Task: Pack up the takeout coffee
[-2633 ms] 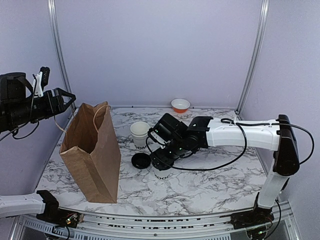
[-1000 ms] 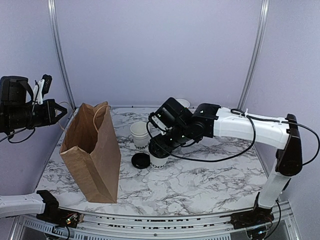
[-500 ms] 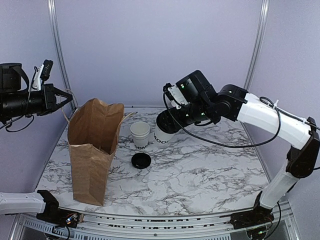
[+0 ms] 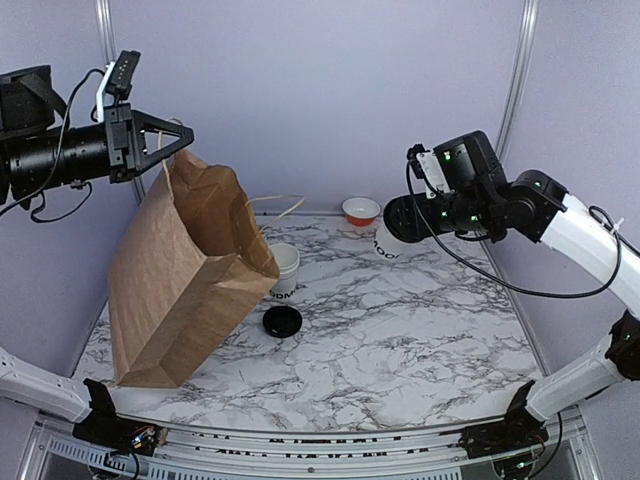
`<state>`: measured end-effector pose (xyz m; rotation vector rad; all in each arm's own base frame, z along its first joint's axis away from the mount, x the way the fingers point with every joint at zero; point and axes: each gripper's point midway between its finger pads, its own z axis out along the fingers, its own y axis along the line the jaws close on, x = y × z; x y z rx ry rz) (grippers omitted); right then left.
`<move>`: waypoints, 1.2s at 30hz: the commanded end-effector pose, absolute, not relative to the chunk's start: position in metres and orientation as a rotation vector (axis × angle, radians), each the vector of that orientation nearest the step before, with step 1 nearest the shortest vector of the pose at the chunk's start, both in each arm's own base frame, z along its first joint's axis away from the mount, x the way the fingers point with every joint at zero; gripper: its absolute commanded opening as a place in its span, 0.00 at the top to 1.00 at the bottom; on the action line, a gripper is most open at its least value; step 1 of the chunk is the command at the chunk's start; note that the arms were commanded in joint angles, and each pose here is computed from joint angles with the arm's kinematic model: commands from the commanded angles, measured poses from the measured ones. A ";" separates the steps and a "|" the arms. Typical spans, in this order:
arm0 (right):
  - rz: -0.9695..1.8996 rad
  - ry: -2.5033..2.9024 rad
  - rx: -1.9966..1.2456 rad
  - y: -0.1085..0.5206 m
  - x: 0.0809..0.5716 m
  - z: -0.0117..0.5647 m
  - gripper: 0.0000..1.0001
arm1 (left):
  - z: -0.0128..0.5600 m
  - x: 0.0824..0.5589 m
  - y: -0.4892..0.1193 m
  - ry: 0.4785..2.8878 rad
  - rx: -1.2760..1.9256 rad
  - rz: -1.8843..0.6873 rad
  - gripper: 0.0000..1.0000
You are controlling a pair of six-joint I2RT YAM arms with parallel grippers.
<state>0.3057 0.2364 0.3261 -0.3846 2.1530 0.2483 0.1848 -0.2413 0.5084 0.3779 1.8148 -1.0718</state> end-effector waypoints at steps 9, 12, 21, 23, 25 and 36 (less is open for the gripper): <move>-0.053 2.145 -0.094 0.120 0.312 0.329 0.43 | 0.579 0.177 -0.374 1.621 0.581 -1.161 1.00; -0.109 2.134 -0.023 0.092 0.308 0.334 0.42 | 0.584 0.182 -0.404 1.596 0.613 -1.206 1.00; -0.213 2.091 0.113 0.042 0.292 0.348 0.42 | 0.568 0.201 -0.482 1.500 0.603 -1.360 1.00; -0.224 2.085 0.122 0.039 0.289 0.352 0.42 | 0.559 0.207 -0.495 1.509 0.583 -1.378 1.00; -0.233 2.081 0.127 0.036 0.287 0.354 0.42 | 0.542 0.216 -0.504 1.540 0.547 -1.385 1.00; -0.269 2.012 0.133 0.029 0.288 0.391 0.42 | 0.495 0.224 -0.526 1.613 0.487 -1.498 1.00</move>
